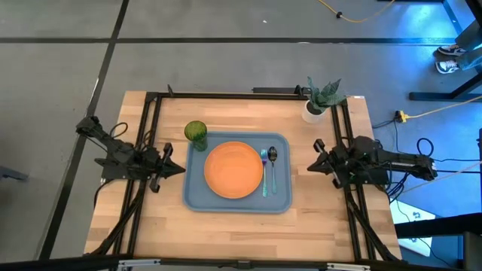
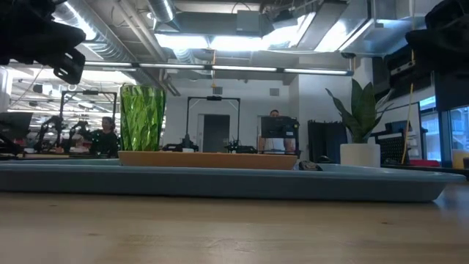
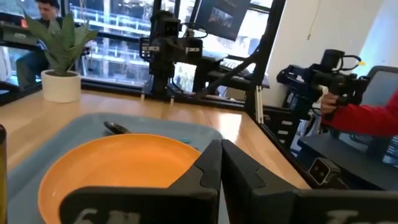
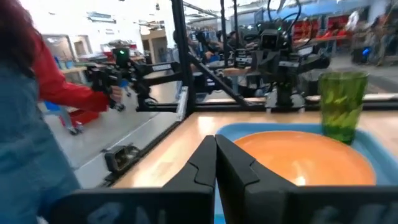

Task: Pick and place plate/cup/fork/spoon on tray
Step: Return to Home Position

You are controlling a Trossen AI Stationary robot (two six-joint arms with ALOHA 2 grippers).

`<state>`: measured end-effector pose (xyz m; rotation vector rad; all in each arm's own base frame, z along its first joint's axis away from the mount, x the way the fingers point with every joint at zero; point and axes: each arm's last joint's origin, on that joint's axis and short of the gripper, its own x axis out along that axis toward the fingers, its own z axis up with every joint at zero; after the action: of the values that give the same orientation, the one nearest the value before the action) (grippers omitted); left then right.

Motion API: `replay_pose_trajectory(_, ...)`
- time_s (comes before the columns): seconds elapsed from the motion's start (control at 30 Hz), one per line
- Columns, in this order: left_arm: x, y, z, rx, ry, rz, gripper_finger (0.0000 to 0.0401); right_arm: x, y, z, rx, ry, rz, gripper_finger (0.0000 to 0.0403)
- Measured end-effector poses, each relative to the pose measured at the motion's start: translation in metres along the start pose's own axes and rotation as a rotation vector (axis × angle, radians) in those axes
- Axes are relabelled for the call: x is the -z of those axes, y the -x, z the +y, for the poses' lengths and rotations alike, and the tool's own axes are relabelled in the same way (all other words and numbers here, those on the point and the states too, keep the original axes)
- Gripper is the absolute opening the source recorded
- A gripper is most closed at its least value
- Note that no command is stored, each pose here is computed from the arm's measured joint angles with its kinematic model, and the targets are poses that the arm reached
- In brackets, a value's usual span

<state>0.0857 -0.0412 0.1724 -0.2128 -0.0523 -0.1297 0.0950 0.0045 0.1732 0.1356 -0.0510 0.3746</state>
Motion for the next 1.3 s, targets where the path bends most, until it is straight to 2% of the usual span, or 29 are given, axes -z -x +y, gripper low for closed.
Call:
replay_pose_trajectory(0.13, 0.0000, 0.0000, 0.0001, -0.004, 0.006, 0.000, 0.0000, 0.0000, 0.0000, -0.0005, 0.018, 0.085, -0.002, 0.0007)
replay_pose_trajectory(0.27, 0.0000, 0.0000, 0.0005, -0.018, -0.131, -0.001, 0.0000, 0.0000, 0.0000, -0.0005, 0.018, 0.120, -0.001, 0.0007)
replay_pose_trajectory(0.37, 0.0000, 0.0000, 0.0005, -0.019, -0.187, -0.001, 0.0000, 0.0000, 0.0000, -0.0005, 0.018, 0.113, -0.002, 0.0007)
replay_pose_trajectory(1.3, 0.0000, 0.0000, 0.0005, -0.019, -0.189, 0.000, 0.0000, -0.0002, 0.0000, -0.0005, 0.019, 0.113, -0.002, 0.0008)
